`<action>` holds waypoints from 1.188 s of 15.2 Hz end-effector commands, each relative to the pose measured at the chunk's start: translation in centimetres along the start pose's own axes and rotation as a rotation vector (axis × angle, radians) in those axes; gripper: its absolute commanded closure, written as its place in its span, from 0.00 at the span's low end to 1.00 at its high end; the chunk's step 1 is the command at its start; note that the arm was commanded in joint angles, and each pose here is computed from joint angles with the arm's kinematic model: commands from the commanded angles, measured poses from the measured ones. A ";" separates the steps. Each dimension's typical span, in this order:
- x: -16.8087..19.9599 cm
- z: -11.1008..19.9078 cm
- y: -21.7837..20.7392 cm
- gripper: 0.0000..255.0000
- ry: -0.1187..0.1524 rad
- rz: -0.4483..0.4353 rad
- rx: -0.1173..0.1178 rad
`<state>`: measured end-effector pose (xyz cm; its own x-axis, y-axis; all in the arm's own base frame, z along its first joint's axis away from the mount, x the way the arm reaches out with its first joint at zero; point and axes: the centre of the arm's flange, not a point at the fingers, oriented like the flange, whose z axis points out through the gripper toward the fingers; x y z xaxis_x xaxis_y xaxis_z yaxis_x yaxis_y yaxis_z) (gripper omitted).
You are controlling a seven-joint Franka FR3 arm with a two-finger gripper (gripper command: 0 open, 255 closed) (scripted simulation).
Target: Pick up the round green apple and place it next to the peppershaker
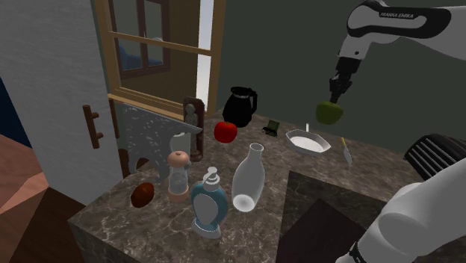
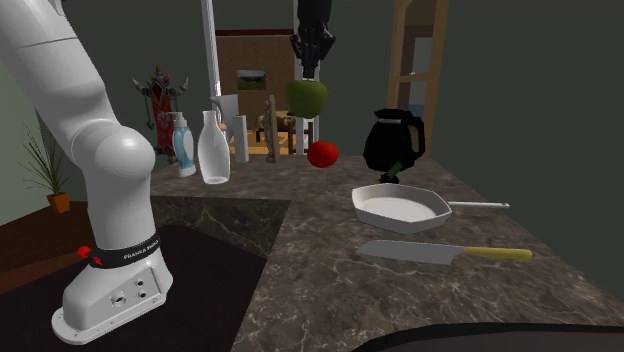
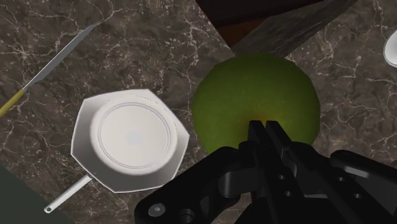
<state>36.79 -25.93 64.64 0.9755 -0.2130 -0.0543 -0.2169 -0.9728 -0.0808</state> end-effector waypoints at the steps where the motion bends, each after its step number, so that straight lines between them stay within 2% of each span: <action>1: -0.3 -0.1 -2.0 1.00 0.000 0.000 0.000; 18: -3.6 1.8 -24.1 1.00 0.000 0.000 0.000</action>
<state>38.26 -3.02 64.95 0.9757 -0.2122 -0.0541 -0.2161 -0.9731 -0.0803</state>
